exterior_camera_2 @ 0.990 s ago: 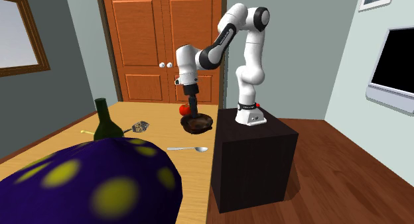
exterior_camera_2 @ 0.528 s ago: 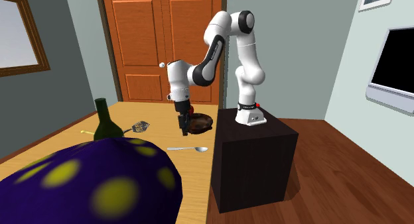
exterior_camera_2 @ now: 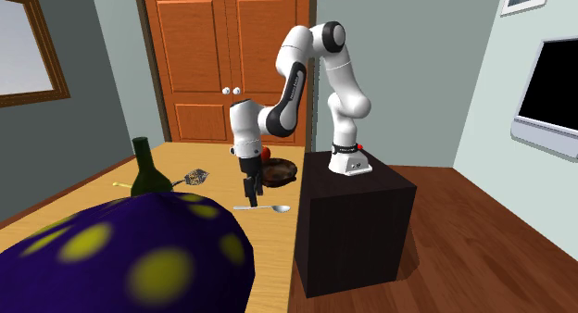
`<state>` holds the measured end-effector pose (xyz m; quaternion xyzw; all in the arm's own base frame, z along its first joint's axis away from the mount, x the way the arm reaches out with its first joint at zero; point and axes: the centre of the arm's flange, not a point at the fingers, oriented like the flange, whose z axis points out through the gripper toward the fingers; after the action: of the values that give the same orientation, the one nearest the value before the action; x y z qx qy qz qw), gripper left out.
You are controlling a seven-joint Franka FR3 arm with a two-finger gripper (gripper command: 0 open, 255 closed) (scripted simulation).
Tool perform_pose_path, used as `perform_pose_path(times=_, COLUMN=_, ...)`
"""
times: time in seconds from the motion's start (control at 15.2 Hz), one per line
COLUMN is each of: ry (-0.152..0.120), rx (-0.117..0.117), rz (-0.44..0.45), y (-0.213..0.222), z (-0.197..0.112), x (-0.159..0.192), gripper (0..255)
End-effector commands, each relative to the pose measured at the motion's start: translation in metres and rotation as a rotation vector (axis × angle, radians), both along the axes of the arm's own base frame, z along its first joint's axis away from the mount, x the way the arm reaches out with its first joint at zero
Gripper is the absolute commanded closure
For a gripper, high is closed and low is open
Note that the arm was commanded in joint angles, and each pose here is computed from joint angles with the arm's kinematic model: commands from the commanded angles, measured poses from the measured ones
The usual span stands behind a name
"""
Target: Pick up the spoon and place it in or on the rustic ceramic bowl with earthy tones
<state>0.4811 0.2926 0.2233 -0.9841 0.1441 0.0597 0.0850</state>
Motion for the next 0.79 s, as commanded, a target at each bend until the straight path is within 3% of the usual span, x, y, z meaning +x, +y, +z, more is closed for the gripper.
perform_pose_path(times=0.0, ry=0.0, rx=0.0, rz=0.0, y=0.0032, z=-0.0104, x=-0.0002, gripper=0)
perform_pose_path(times=0.59, ry=0.0, rx=0.0, rz=0.0, y=0.0047, z=-0.0186, x=-0.001, gripper=0)
perform_pose_path(times=0.66, ry=0.0, rx=0.0, rz=0.0, y=0.0048, z=-0.0186, x=-0.001, gripper=255)
perform_pose_path(times=0.73, ry=0.0, rx=0.0, rz=0.0, y=0.0048, z=-0.0186, x=-0.001, gripper=255)
